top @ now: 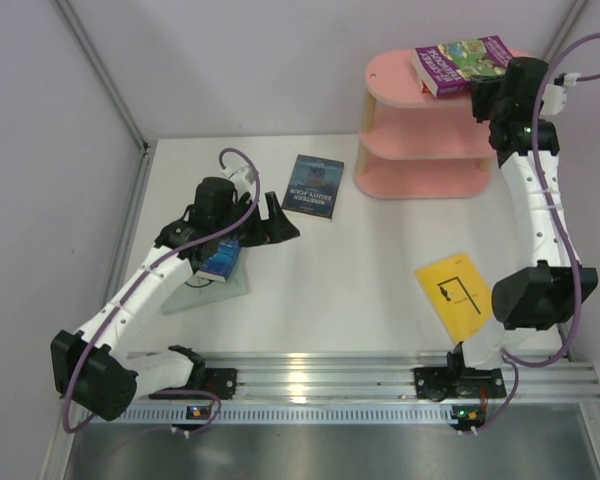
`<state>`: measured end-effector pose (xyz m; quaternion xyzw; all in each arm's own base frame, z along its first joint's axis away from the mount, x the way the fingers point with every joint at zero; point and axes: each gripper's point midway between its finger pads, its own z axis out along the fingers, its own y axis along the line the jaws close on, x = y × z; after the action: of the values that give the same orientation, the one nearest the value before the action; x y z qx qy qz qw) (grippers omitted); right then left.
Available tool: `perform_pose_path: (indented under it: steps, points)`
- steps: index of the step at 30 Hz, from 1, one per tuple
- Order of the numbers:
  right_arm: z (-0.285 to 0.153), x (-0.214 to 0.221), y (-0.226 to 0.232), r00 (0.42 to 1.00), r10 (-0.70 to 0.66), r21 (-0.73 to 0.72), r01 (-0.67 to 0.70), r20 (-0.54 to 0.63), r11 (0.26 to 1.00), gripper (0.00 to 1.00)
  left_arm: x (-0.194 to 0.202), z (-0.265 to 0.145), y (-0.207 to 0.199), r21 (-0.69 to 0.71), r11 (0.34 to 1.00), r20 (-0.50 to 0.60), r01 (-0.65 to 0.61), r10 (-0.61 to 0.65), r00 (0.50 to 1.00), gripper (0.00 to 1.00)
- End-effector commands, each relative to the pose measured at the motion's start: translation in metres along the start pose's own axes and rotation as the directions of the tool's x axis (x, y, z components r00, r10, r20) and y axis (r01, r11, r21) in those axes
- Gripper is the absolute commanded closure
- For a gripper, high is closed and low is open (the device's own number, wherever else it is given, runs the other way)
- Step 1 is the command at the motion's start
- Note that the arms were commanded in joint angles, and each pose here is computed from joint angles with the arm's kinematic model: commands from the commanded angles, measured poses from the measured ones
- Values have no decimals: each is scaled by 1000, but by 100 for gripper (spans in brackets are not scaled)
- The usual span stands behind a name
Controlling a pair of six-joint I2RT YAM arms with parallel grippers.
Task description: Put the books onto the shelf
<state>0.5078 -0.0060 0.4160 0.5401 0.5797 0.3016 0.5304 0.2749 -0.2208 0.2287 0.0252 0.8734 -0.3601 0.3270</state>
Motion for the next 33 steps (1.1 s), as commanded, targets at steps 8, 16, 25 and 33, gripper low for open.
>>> perform_pose_path:
  steps: [8,16,25,33]
  points:
    - [-34,0,53,998,-33,-131,39,44,991,60,-10,-4,-5,7,999,45,-43,42,998,8]
    - [-42,-6,30,970,-244,-50,244,10,968,47,-14,-4,-8,13,999,50,-47,46,998,8]
    - [-49,-12,31,851,-523,-95,517,-56,851,56,-25,-9,-8,-16,995,69,-101,102,992,8]
    - [-45,-20,44,761,-648,-215,627,-39,749,59,-100,-12,-75,128,973,181,-191,166,969,30]
